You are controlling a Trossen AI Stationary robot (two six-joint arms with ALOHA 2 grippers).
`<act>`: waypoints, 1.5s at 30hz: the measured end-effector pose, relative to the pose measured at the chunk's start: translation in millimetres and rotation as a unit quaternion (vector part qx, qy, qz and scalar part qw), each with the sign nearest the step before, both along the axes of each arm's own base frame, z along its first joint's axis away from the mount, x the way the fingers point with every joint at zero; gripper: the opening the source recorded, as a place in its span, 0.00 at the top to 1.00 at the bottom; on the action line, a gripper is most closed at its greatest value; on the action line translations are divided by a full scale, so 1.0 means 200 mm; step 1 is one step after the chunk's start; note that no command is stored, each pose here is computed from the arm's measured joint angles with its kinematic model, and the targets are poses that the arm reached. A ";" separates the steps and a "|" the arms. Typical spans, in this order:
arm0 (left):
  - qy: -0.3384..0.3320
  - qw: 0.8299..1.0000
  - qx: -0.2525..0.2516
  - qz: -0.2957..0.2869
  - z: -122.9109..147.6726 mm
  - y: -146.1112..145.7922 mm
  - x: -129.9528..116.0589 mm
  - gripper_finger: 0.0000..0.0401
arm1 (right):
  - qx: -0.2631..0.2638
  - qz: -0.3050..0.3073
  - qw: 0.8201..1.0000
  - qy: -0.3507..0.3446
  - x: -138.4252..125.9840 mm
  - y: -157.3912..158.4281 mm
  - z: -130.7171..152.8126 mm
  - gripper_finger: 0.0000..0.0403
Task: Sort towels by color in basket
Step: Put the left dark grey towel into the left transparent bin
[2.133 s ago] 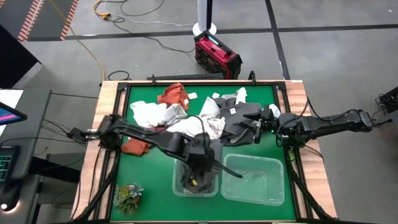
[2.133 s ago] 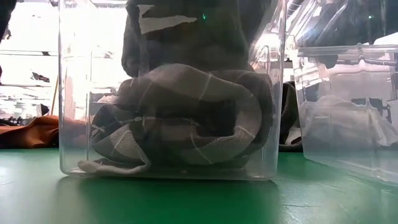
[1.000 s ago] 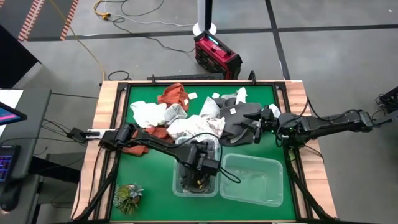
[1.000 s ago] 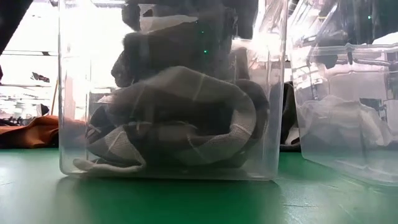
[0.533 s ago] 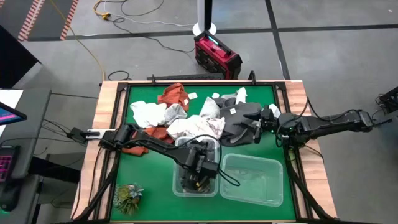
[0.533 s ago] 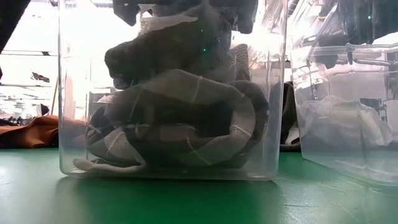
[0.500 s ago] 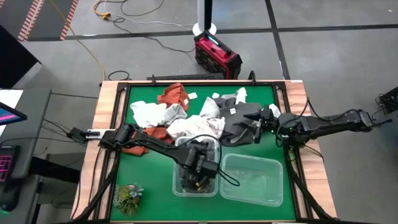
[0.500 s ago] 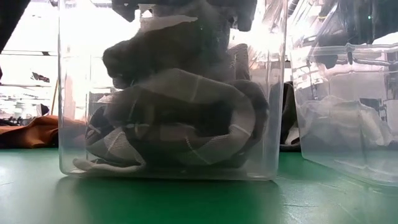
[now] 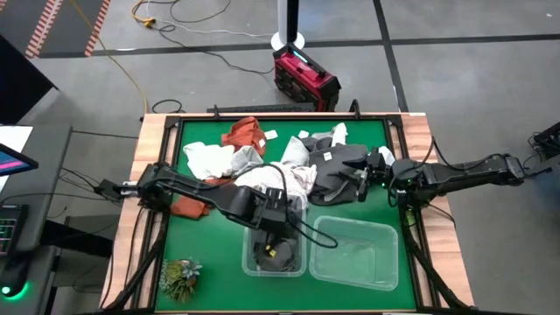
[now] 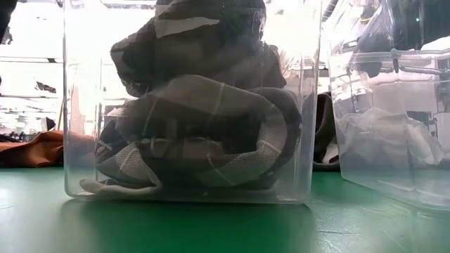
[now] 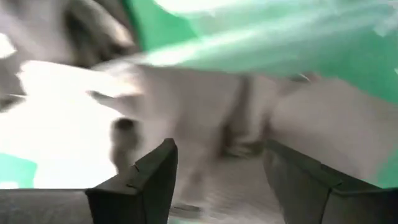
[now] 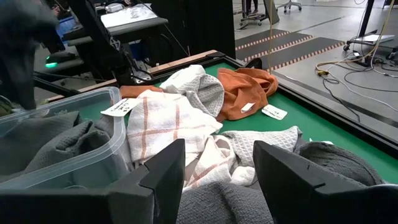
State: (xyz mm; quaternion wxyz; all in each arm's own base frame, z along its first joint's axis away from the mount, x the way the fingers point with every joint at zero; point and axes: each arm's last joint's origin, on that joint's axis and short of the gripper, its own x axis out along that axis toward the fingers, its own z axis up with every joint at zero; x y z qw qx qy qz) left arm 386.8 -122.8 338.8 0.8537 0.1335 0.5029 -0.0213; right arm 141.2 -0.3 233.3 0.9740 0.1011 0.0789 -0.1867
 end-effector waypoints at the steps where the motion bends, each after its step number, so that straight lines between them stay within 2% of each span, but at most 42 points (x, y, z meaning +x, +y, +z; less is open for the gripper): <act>1: -0.010 1.000 0.018 0.007 0.01 0.01 0.00 0.44 | 0.000 0.000 1.000 0.000 0.00 0.00 0.00 0.46; 3: -0.016 0.999 0.042 0.012 0.00 0.03 0.01 0.44 | 0.000 0.000 1.000 0.000 0.00 0.00 0.00 0.46; 6: 0.001 0.999 0.042 0.007 -0.06 0.06 0.04 0.44 | 0.000 0.000 1.000 0.000 0.00 0.00 0.00 0.46; 10: 0.049 0.998 0.035 0.016 -0.29 0.11 0.08 0.44 | 0.000 0.000 1.000 0.002 0.00 0.00 0.00 0.46; 14: 0.057 0.998 -0.015 0.005 -0.56 0.11 0.08 0.44 | 0.000 0.000 1.000 0.007 0.00 0.00 -0.01 0.46; 16: 0.055 0.997 -0.045 -0.005 -0.61 0.10 0.07 0.44 | -0.001 0.000 1.000 0.006 0.00 0.00 -0.01 0.46; 19: 0.073 0.996 -0.044 -0.009 -0.67 0.09 0.05 0.44 | 0.000 0.000 1.000 0.005 0.00 0.00 0.00 0.46; 23: 0.060 0.997 -0.054 -0.003 -0.58 0.08 0.06 0.44 | 0.000 0.000 1.000 0.001 0.00 0.00 0.00 0.46; 26: 0.042 0.998 -0.048 -0.019 -0.48 0.04 0.08 0.44 | 0.000 0.000 1.000 0.001 0.00 0.00 0.00 0.46; 35: 0.005 0.995 0.041 -0.087 -0.22 -0.03 0.07 0.44 | 0.000 0.000 1.000 0.003 0.00 0.00 0.00 0.46; 40: 0.007 0.984 0.138 -0.114 -0.21 -0.02 0.06 0.44 | 0.000 0.000 1.000 0.003 0.00 0.00 0.00 0.46; 42: 0.026 0.981 0.144 -0.128 -0.25 0.00 0.06 0.44 | 0.000 0.000 1.000 0.004 0.00 0.00 0.00 0.46; 45: 0.056 0.983 0.113 -0.136 -0.37 0.02 0.06 0.44 | 0.001 0.000 1.000 0.003 0.00 0.00 0.00 0.46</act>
